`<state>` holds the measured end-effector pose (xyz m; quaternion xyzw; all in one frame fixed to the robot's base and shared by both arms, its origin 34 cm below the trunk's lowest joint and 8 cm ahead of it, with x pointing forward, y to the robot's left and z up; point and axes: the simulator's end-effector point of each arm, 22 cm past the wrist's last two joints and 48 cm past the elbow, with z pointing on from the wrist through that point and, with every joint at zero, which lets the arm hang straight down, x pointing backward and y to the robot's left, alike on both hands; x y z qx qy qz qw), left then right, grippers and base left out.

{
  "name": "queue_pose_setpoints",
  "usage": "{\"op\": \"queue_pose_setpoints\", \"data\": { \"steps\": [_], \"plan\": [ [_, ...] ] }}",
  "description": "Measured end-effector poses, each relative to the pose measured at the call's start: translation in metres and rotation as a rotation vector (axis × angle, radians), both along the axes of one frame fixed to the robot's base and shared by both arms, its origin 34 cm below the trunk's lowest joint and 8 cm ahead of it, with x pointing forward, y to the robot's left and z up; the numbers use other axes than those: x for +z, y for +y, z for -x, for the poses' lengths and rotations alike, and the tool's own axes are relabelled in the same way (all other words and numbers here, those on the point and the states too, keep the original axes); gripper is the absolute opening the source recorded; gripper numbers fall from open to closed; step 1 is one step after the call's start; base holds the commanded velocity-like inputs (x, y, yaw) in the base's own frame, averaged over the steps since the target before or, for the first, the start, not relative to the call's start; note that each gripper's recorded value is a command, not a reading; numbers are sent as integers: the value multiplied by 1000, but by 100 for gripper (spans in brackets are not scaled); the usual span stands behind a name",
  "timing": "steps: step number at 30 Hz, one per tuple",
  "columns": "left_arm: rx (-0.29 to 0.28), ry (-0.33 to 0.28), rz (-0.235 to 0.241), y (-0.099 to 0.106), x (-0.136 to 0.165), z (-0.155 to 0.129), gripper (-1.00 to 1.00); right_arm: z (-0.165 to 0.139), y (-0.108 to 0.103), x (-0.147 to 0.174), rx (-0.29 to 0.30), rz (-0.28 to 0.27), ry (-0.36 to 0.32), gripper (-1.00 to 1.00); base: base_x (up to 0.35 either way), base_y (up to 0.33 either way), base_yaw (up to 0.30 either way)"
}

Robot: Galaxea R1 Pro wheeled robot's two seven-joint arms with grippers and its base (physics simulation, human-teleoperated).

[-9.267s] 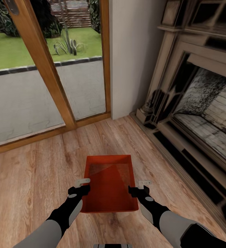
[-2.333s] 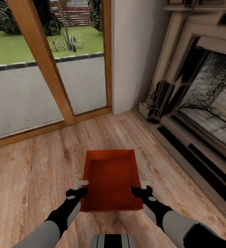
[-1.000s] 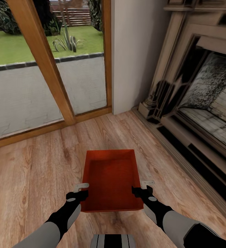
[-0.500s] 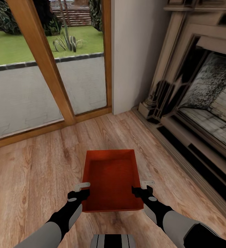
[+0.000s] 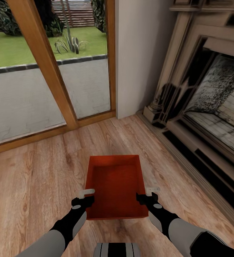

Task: Move the two storage containers from the living room to the garage. In the garage, place one container on the floor and stack the other container on top of it (either order is fine).

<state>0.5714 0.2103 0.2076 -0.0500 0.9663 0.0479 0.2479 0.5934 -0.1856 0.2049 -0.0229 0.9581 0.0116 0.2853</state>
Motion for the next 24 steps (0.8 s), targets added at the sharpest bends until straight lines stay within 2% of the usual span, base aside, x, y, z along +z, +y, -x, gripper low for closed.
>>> {"op": "queue_pose_setpoints", "data": {
  "steps": [24],
  "plan": [
    [-8,-9,-3,-1,2,-3,100,0,-4,-1,-7,2,3,100,0,0,0]
  ]
}}
